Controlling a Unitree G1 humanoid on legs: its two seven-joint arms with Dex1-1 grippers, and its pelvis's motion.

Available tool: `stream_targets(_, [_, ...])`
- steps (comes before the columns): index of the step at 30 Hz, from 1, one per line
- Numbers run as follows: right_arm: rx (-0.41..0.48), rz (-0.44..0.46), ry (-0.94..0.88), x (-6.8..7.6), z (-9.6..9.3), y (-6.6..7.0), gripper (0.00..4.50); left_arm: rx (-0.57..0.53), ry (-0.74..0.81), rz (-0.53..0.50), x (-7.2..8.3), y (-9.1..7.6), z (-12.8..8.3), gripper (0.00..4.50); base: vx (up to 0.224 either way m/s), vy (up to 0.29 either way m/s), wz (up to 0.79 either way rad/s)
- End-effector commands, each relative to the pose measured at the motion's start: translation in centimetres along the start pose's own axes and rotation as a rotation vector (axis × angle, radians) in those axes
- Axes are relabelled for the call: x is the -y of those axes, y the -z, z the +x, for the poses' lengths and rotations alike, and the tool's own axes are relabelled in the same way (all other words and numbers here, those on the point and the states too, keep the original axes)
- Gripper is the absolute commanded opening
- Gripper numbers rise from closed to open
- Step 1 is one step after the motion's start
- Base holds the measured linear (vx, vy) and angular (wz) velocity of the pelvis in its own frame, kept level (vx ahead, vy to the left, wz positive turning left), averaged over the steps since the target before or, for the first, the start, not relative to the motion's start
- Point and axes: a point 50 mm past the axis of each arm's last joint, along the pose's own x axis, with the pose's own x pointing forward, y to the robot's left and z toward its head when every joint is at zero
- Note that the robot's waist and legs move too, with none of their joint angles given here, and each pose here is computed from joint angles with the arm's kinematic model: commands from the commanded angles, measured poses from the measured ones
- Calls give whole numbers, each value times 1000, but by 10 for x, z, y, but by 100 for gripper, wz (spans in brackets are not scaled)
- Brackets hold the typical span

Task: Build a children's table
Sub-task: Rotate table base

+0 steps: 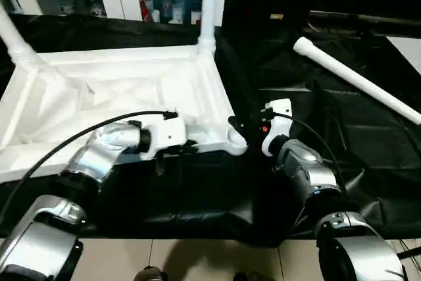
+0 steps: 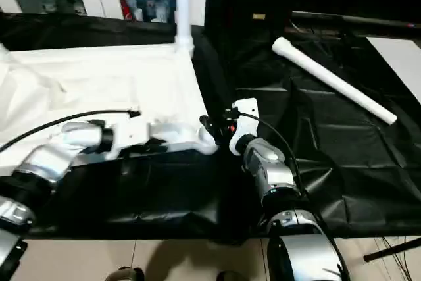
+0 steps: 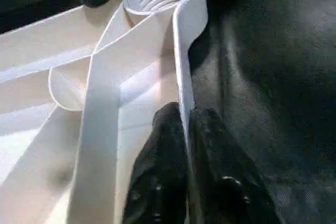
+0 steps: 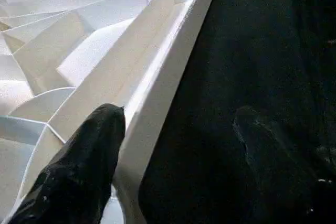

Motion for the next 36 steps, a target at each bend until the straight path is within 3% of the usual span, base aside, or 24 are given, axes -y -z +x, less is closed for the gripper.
stream_targets(1, [1, 18, 17, 3, -3, 1, 363, 27, -18, 23, -7, -4, -8, 72, 0, 0, 0])
stream_targets(5, [24, 39, 25, 2, -6, -2, 363, 124, -124, 26, -16, -12, -19, 103, 0, 0, 0])
stream_targets(8, [43, 40, 37, 2, -11, -6, 363, 238, -317, -69, -32, -21, -27, 136, 0, 0, 0])
stream_targets(10, [53, 44, 75, 5, -19, -13, 363, 331, -595, -221, -51, -26, -35, 144, 0, 0, 0])
stream_targets(12, [58, 43, 112, 9, -22, -17, 363, 338, -667, -284, -54, -24, -35, 144, 0, 0, 0])
stream_targets(13, [63, 31, 179, 15, -27, -22, 363, 393, -783, -422, -57, -23, -33, 144, 0, 0, 0])
stream_targets(14, [63, 24, 199, 16, -29, -23, 363, 416, -813, -469, -57, -23, -32, 144, 0, 0, 0])
stream_targets(15, [30, -76, 186, 14, -33, -22, 363, 449, -909, -507, -49, -23, -26, 144, 0, 0, 0])
stream_targets(16, [22, -96, 183, 13, -34, -22, 363, 454, -928, -513, -48, -22, -26, 144, 0, 0, 0])
stream_targets(18, [19, -246, 188, 9, -36, -24, 363, 463, -958, -622, -37, -17, -16, 144, 0, 0, 0])
stream_targets(19, [19, -246, 188, 9, -36, -24, 363, 463, -958, -622, -37, -17, -16, 144, 0, 0, 0])
stream_targets(20, [67, -226, 224, 5, -38, -25, 363, 431, -997, -705, -22, -10, -3, 144, 0, 0, 0])
stream_targets(21, [83, -203, 236, 3, -39, -25, 363, 414, -1012, -722, -17, -8, 0, 144, -5, -36, 30])
stream_targets(23, [110, -167, 252, 0, -39, -26, 363, 360, -1056, -658, -11, -8, 6, 144, 25, -85, 52])
stream_targets(26, [142, -132, 272, -4, -38, -30, 363, 324, -1094, -676, -8, -7, 12, 144, -10, -126, 52])
stream_targets(36, [123, -179, 230, -7, -36, -35, 363, 264, -1173, -690, -8, -16, 20, 144, -39, -217, 64])
